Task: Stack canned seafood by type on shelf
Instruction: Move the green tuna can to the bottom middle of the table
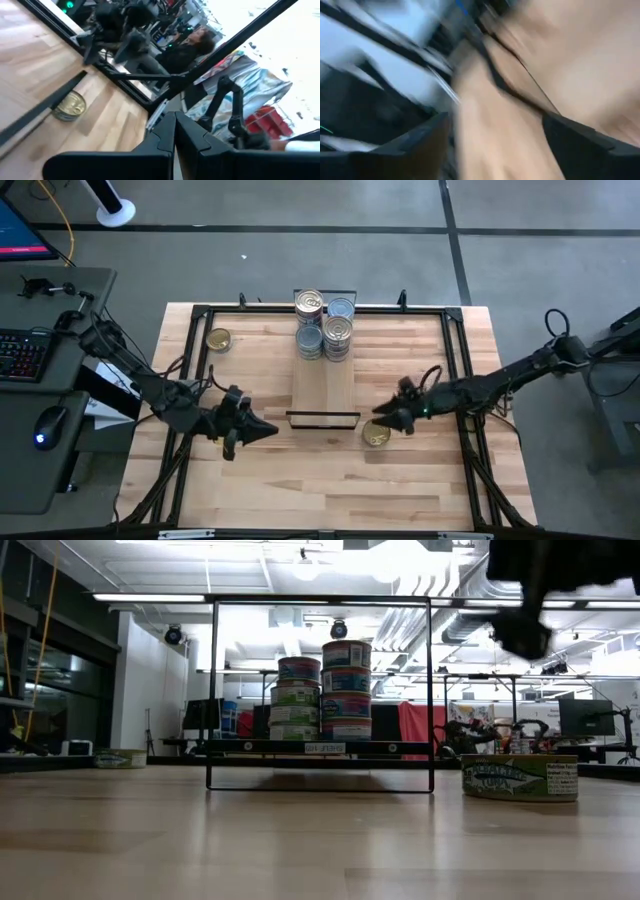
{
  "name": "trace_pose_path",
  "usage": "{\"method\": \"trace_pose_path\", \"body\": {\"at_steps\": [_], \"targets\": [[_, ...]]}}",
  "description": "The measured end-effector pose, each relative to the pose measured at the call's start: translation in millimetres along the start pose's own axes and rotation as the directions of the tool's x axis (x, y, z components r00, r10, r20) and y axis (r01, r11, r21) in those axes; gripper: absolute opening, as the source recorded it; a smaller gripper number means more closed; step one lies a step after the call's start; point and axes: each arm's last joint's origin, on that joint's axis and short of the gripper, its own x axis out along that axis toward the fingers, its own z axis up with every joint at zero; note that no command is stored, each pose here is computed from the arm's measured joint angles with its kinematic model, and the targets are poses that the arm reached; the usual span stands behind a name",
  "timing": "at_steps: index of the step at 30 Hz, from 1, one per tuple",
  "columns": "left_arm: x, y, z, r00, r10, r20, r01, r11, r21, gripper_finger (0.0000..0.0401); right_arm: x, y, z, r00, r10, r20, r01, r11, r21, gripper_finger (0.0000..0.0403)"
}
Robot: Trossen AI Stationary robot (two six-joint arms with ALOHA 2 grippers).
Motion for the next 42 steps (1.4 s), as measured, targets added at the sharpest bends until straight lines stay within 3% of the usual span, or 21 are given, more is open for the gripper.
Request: {"method": "trace_pose_path", "body": {"at_steps": [3,6,8,10,13,15,19,25,29,32,39,42], "targets": [[0.8,-0.8,-2.9,1.000,-0.005,-0.011,0.004,1.000,-0.011,0.0000,-0.7,-7.2,-13.6,0.953,-0.221,-0.207,0.207,0.974,-0.090,0.0263],[-0.1,2.2,-7.0,0.999,0.026,-0.043,-0.025,0.999,0.025,0.0000,-7.1,-14.6,-29.8,0.839,-0.457,-0.296,0.423,0.889,-0.174,0.0164],[-1.4,5.5,-11.3,0.995,0.060,-0.076,-0.055,0.996,0.072,0.0000,-6.9,-15.8,-39.1,0.809,-0.516,-0.282,0.484,0.856,-0.180,0.0073],[-3.6,9.8,-17.4,0.987,0.108,-0.119,-0.094,0.989,0.114,0.0000,-0.8,-14.4,-47.5,0.814,-0.521,-0.257,0.494,0.853,-0.167,0.0021],[-6.0,14.4,-31.8,0.970,0.179,-0.163,-0.151,0.974,0.170,0.0000,14.1,-15.6,-59.8,0.813,-0.544,-0.205,0.531,0.839,-0.120,0.0016],[-7.3,16.9,-45.5,0.966,0.198,-0.163,-0.163,0.965,0.205,0.0000,27.5,-14.2,-66.0,0.785,-0.586,-0.201,0.568,0.810,-0.146,0.0004],[-8.5,23.4,-78.9,0.973,0.141,-0.181,-0.104,0.974,0.199,0.0000,52.9,-7.8,-69.8,0.661,-0.736,-0.146,0.708,0.677,-0.201,0.0002],[-8.6,43.2,-121.1,0.980,0.042,-0.192,-0.011,0.987,0.160,0.0000,91.0,1.0,-74.4,0.487,-0.858,-0.164,0.801,0.514,-0.308,0.0000],[-3.0,50.6,-137.6,0.975,0.053,-0.217,-0.027,0.992,0.120,0.0000,105.7,6.2,-78.8,0.430,-0.886,-0.173,0.827,0.464,-0.318,0.0000],[4.2,49.9,-149.3,0.971,0.032,-0.235,0.002,0.990,0.141,0.0000,117.7,11.6,-84.9,0.447,-0.869,-0.212,0.811,0.494,-0.314,0.0000],[36.1,51.2,-180.8,0.962,0.122,-0.244,-0.038,0.945,0.323,0.0000,163.6,38.7,-113.9,0.632,-0.730,-0.262,0.665,0.684,-0.301,0.0000],[54.3,59.1,-195.1,0.953,0.176,-0.246,-0.073,0.922,0.380,0.0000,185.6,49.8,-128.4,0.673,-0.681,-0.290,0.587,0.729,-0.352,0.0000]]}}
